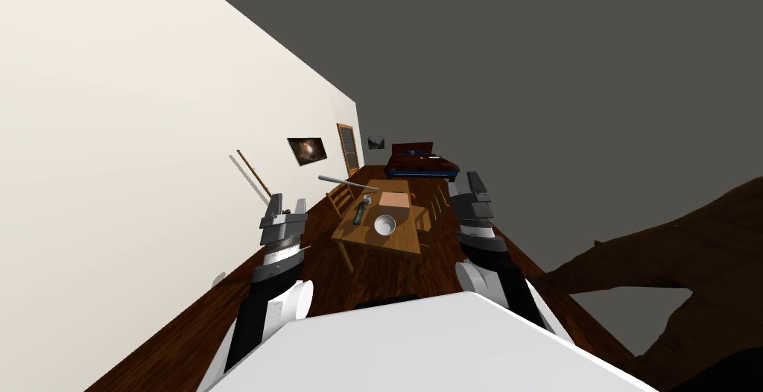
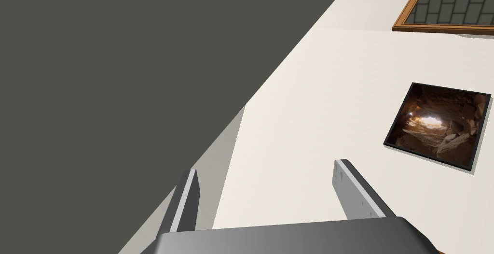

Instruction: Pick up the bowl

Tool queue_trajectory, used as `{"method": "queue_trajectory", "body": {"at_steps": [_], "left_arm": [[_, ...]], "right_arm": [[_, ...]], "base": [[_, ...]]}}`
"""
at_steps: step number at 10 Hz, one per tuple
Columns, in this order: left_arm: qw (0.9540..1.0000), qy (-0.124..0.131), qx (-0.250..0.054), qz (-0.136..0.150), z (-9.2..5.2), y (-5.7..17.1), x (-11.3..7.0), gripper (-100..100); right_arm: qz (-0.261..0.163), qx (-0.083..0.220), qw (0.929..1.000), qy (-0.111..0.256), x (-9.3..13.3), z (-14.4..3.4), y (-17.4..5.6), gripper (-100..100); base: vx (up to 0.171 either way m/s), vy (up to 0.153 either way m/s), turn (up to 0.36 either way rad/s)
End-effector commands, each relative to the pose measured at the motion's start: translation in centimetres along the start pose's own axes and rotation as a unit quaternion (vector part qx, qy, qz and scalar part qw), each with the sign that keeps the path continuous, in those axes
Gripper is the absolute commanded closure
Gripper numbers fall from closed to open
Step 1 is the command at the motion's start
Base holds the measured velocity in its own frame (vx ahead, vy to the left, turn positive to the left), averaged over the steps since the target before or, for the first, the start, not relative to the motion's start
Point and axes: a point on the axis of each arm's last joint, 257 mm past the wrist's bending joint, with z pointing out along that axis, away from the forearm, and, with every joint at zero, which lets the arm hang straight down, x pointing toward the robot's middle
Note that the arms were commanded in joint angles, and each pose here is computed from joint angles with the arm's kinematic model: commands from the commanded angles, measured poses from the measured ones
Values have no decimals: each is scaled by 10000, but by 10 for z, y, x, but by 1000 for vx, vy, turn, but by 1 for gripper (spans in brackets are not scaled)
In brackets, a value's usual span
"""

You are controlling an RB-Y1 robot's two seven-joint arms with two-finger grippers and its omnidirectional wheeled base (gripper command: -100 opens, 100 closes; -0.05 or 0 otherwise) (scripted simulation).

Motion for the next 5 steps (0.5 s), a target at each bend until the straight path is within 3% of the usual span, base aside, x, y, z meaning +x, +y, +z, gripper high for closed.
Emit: {"method": "queue_trajectory", "body": {"at_steps": [1,3,5], "left_arm": [[10000,0,0,0,0,0,0,0],[10000,0,0,-1,0,0,0,0],[10000,0,0,-1,0,0,0,0]], "right_arm": [[-169,23,9996,230,8,-1,-5,-100],[-519,71,9968,598,22,-4,-18,-100],[-1011,109,9895,1029,39,-10,-35,-100]], "base": [[-13,19,22],[-41,46,35],[-57,75,46]]}}
